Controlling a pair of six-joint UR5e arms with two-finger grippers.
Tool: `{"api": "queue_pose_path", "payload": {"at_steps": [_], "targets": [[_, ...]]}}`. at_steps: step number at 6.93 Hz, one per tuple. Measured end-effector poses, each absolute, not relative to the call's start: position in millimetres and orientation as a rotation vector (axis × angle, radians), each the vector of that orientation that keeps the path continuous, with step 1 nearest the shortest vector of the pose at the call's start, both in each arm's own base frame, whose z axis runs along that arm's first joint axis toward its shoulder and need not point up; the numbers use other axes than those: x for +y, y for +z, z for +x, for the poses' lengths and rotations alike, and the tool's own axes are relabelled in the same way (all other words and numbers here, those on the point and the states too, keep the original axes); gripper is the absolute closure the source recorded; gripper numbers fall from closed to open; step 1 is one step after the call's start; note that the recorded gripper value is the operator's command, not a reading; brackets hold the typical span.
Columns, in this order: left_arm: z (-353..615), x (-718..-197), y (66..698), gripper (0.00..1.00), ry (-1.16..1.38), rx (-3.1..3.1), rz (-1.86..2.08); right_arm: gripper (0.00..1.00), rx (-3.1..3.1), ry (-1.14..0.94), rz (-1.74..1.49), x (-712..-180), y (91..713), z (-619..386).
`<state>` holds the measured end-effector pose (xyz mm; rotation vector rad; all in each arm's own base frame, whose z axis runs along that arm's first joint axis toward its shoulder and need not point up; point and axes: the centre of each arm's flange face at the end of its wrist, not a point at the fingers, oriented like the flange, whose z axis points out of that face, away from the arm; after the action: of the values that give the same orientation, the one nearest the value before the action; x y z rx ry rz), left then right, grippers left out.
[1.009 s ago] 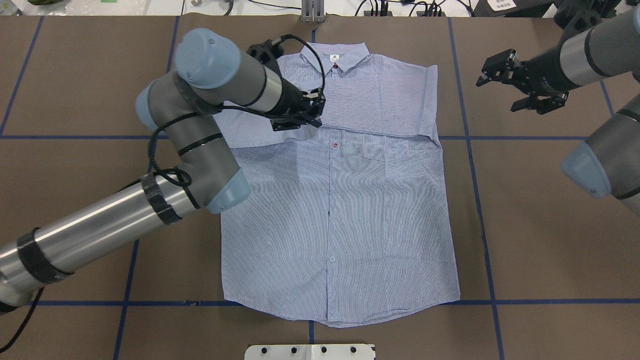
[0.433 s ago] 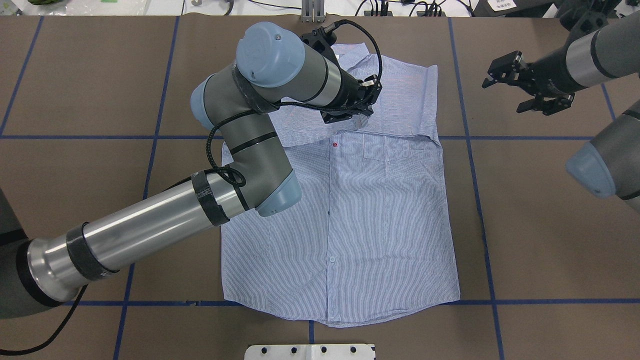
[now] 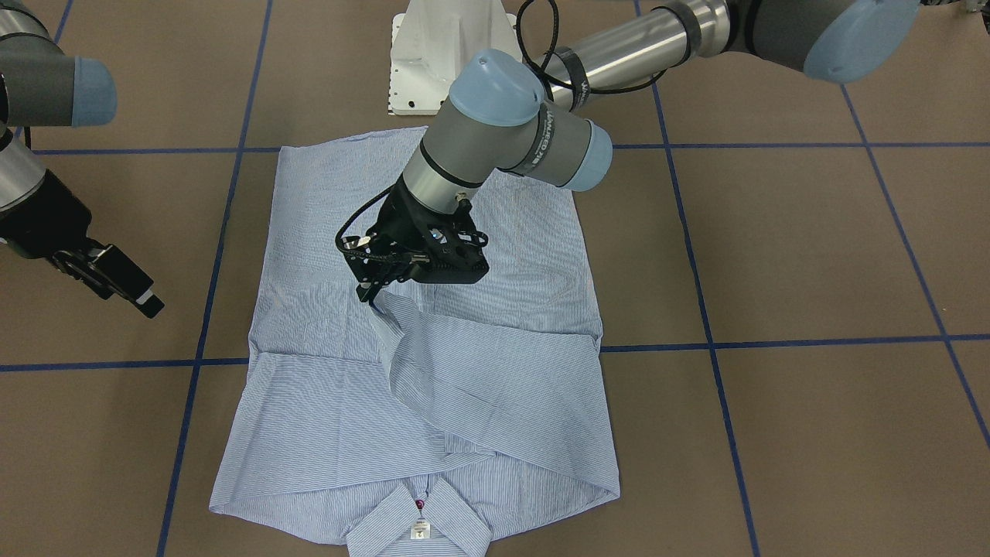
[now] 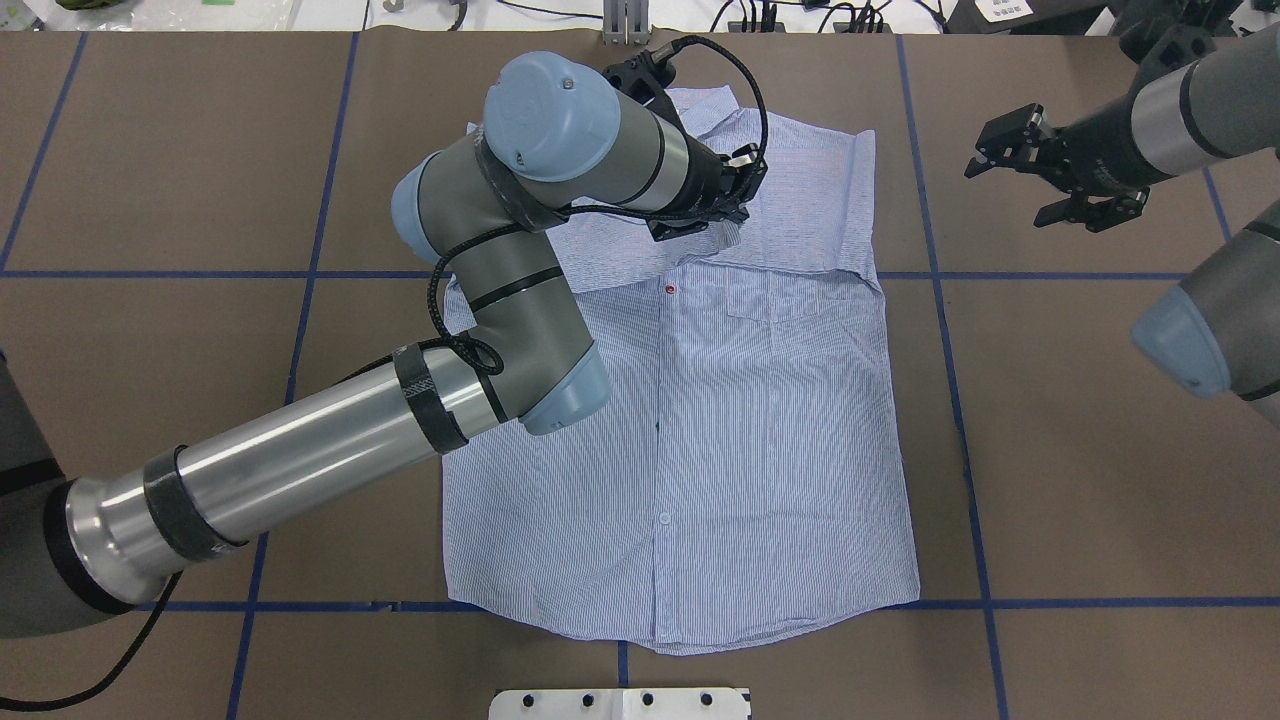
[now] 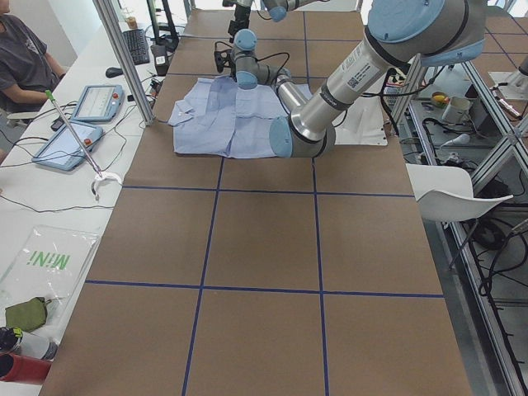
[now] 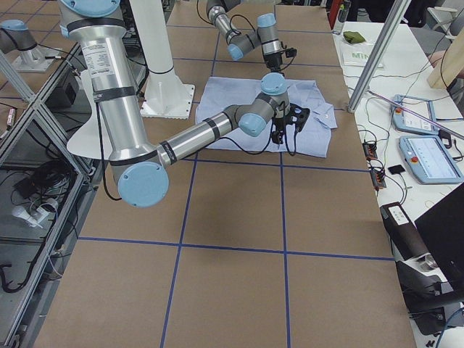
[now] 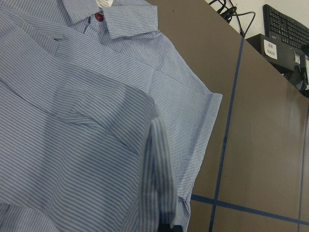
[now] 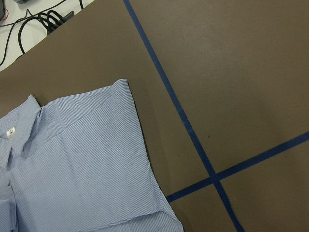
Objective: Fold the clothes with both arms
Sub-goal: 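Release the sleeve with the left gripper while the right gripper moves to the hem corner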
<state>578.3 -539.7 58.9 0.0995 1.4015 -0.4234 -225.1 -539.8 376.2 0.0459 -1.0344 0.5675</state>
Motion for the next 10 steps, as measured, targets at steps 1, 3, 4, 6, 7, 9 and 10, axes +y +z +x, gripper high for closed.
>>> {"api": "queue_pose_path", "payload": {"at_steps": [1,3,4,6,7,9,10], "targets": [[587,-539,52,0.22,-0.428,1.405,0.106,0.0,-1.023,0.565,0.043,-537,384,-223],[594,-532,36,0.09,-0.422,1.422,0.111,0.0,-1.001,0.55,0.044,-529,402,-217],[592,-530,32,0.09,-0.418,1.43,0.112,0.0,-0.998,0.551,0.042,-525,404,-217],[568,-516,66,0.1,-0.375,1.432,0.094,0.0,-1.007,0.53,0.022,-502,395,-240],[541,-505,112,0.11,-0.317,1.413,0.093,0.0,-1.007,0.553,-0.005,-471,388,-267],[476,-473,201,0.1,-0.199,1.364,0.15,0.02,-0.984,0.636,-0.057,-372,378,-324],[450,-457,230,0.1,-0.17,1.346,0.156,0.03,-0.962,0.677,-0.091,-311,378,-353]]}}
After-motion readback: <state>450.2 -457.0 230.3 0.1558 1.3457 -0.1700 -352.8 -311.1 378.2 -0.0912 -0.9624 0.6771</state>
